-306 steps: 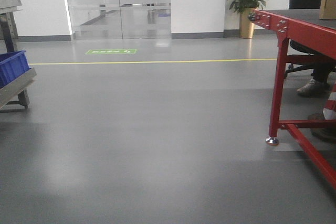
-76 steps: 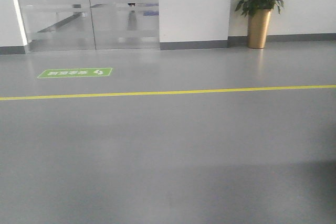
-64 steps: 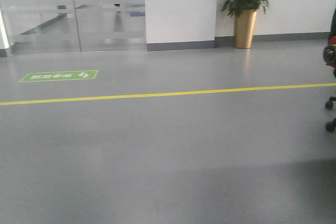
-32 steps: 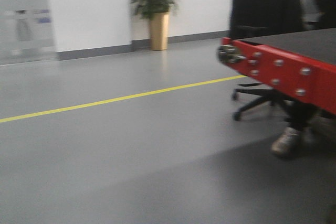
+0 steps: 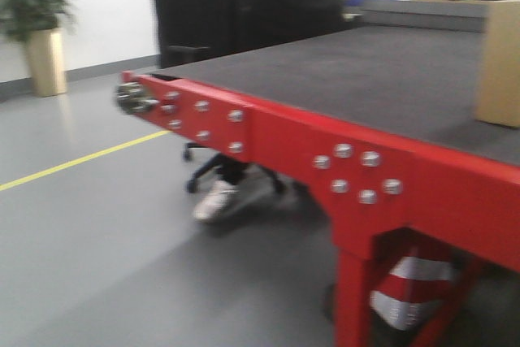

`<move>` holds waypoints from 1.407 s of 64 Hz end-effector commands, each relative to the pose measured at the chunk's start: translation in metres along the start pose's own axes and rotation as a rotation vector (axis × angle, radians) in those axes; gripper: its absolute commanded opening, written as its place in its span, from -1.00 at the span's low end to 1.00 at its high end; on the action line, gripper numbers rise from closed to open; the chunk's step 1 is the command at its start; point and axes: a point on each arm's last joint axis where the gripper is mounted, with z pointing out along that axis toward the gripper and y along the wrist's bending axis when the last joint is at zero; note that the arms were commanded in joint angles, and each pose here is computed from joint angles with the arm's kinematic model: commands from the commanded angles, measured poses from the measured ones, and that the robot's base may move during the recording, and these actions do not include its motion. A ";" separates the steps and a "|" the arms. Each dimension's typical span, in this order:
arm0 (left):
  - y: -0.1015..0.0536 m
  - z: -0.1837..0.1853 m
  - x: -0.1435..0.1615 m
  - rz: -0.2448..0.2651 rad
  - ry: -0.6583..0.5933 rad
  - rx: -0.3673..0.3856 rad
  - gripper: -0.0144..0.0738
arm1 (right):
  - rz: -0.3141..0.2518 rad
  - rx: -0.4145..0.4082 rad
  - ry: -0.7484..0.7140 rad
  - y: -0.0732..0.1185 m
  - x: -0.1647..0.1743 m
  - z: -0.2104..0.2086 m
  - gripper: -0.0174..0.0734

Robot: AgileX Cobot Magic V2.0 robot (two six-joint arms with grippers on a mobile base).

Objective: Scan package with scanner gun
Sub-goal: 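Drive the base toward the red-framed table with the box and scanner, then lower the left gripper toward the cardboard box on the table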

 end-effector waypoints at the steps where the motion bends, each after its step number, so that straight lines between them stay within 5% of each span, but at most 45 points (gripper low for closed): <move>1: 0.000 0.000 -0.003 0.000 -0.021 0.002 -0.92 | -0.001 0.007 -0.024 0.000 -0.002 0.000 -0.97; 90: 0.000 0.000 -0.003 0.000 -0.021 0.002 -0.92 | -0.001 0.007 -0.024 0.000 -0.002 0.000 -0.97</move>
